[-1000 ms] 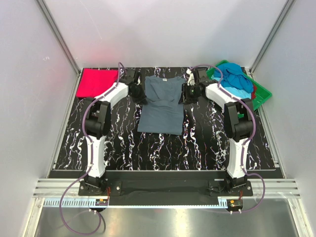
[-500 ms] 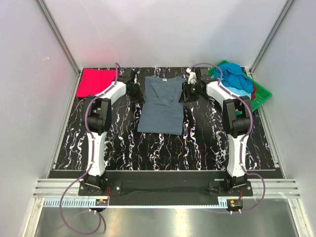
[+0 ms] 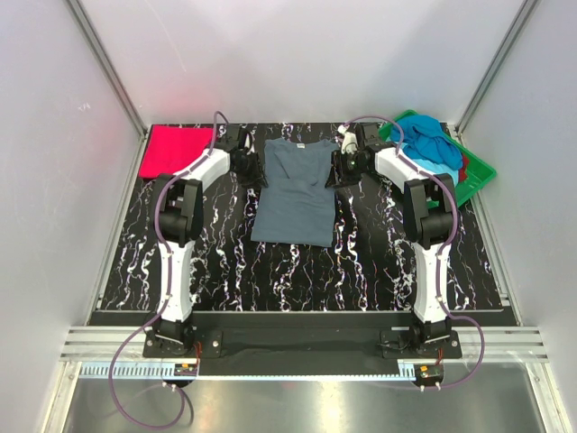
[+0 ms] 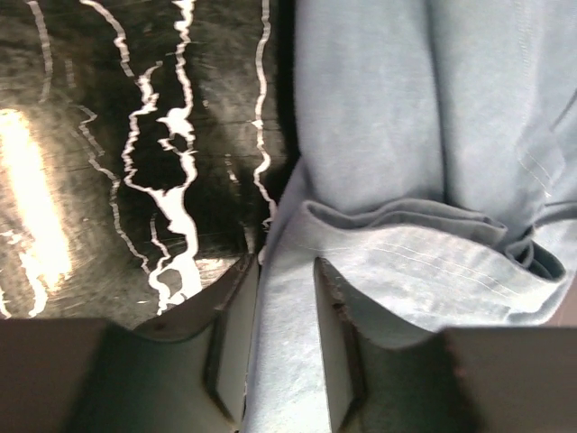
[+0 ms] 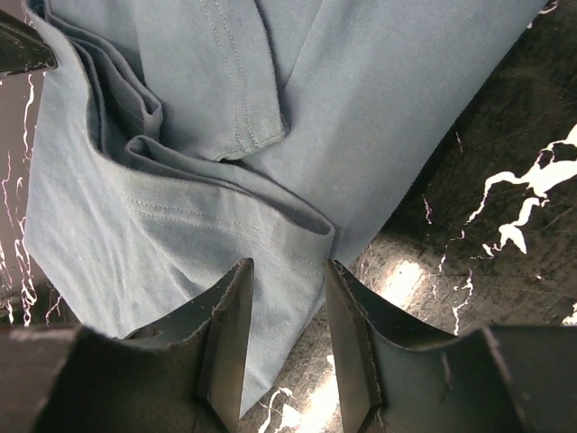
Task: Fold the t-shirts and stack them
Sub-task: Fold the tshirt
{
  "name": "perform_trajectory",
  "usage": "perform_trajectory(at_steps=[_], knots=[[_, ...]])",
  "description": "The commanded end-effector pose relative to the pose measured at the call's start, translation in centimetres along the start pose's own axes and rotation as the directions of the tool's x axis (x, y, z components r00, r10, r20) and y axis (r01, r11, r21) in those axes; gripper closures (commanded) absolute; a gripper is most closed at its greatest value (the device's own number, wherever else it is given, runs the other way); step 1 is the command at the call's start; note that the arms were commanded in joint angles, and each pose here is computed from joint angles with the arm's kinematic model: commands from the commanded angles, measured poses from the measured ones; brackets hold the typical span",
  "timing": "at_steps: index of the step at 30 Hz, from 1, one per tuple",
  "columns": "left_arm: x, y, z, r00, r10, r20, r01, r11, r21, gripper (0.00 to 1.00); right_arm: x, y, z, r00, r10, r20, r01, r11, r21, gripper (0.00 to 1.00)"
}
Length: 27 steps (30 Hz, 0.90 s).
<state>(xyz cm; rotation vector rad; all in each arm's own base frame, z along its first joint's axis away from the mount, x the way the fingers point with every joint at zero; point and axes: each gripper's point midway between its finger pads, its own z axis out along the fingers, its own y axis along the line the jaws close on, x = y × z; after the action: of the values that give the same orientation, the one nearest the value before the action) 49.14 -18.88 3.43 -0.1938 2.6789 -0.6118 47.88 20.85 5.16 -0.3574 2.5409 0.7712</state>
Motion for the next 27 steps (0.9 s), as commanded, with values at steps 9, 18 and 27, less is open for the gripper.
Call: perform_trajectory(at_steps=[9,18,27], knots=[[-1.2,-1.1,-0.7,0.999,0.034,0.037,-0.036,0.998,0.057,0.94,-0.9,-0.3,0.2,1.000,-0.026,0.016,0.026,1.000,0.017,0.54],[-1.1,-0.5,-0.3,1.000,0.011,0.026,-0.012,0.999,0.052,1.00,-0.5,-0.7,0.9,1.000,-0.013,0.005,0.013,1.000,0.018,0.52],[-0.5,1.3,0.3,0.999,-0.024,0.026,0.024,0.999,-0.023,1.00,-2.0,-1.5,0.1,0.998,-0.026,0.060,0.020,0.995,0.093,1.00]])
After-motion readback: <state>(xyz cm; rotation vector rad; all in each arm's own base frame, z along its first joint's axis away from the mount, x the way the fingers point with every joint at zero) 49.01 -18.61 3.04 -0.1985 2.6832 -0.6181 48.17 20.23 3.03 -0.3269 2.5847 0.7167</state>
